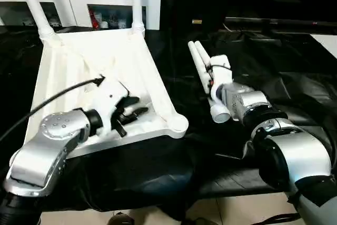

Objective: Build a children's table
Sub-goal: Pick table leg

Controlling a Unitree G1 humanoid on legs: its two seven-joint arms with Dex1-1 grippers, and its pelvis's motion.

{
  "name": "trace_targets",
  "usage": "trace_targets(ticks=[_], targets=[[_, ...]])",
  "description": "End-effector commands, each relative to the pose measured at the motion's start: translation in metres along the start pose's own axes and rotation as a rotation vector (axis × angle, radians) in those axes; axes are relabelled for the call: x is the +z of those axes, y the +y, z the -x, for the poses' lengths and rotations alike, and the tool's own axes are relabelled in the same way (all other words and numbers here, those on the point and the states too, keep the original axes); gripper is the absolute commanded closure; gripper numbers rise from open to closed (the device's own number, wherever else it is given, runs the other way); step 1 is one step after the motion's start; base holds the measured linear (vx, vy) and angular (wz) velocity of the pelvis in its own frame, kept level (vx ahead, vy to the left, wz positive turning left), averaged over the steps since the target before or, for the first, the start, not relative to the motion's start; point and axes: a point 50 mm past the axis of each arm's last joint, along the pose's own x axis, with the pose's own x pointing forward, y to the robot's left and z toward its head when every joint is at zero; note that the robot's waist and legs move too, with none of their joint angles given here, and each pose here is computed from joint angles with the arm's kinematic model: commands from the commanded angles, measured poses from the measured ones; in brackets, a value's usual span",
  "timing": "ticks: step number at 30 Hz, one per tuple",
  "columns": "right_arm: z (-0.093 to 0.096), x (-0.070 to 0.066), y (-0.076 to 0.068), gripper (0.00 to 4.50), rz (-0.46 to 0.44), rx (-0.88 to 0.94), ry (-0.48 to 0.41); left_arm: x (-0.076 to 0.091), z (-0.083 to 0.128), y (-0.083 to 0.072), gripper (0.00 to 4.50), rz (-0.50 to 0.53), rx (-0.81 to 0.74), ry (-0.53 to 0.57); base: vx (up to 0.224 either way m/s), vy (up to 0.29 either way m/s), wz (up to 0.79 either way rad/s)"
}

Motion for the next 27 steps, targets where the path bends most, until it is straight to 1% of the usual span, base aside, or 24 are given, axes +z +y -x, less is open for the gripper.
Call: trace_targets(ticks=[1, 4, 8, 10, 15, 16, 19, 22, 24, 25, 27], targets=[[0.001, -0.009, -0.008, 0.00, -0.034, -0.041, 0.054, 0.000, 0.001, -0.004, 2.68, -0.005, -0.023, 0.006, 0.000, 0.000, 0.00], [0.001, -0.011, -0.009, 0.00, -0.040, -0.049, 0.065, 0.000, 0.001, -0.003, 2.68, -0.005, -0.022, 0.008, 0.000, 0.000, 0.00], [0.002, -0.015, -0.011, 0.00, -0.051, -0.053, 0.098, 0.000, 0.001, -0.003, 2.68, -0.006, -0.023, 0.012, 0.000, 0.000, 0.00], [0.003, -0.018, -0.013, 0.00, -0.069, -0.054, 0.131, -0.001, 0.002, -0.003, 2.68, -0.013, -0.025, 0.020, 0.000, 0.000, 0.00], [0.004, -0.021, -0.015, 0.00, -0.079, -0.056, 0.159, -0.001, 0.002, -0.004, 2.68, -0.016, -0.027, 0.021, 0.000, 0.000, 0.00], [0.004, -0.021, -0.015, 0.16, -0.079, -0.056, 0.161, -0.001, 0.002, -0.003, 2.64, -0.017, -0.027, 0.021, 0.000, 0.000, 0.00], [0.004, -0.022, -0.015, 0.16, -0.082, -0.053, 0.170, -0.001, 0.002, -0.003, 2.64, -0.018, -0.027, 0.020, 0.000, 0.000, 0.00], [0.005, -0.023, -0.015, 0.56, -0.092, -0.047, 0.186, 0.000, 0.001, -0.002, 2.62, -0.030, -0.030, 0.017, 0.000, 0.000, 0.00], [0.005, -0.023, -0.015, 0.56, -0.098, -0.044, 0.189, 0.001, 0.001, -0.002, 2.62, -0.032, -0.032, 0.016, 0.000, 0.000, 0.00], [0.005, -0.023, -0.015, 0.87, -0.103, -0.043, 0.191, 0.001, 0.001, -0.002, 2.62, -0.033, -0.033, 0.016, 0.000, 0.000, 0.00], [0.006, -0.023, -0.016, 0.94, -0.112, -0.042, 0.193, 0.001, 0.000, -0.003, 2.62, -0.035, -0.048, 0.016, 0.000, 0.000, 0.00]])
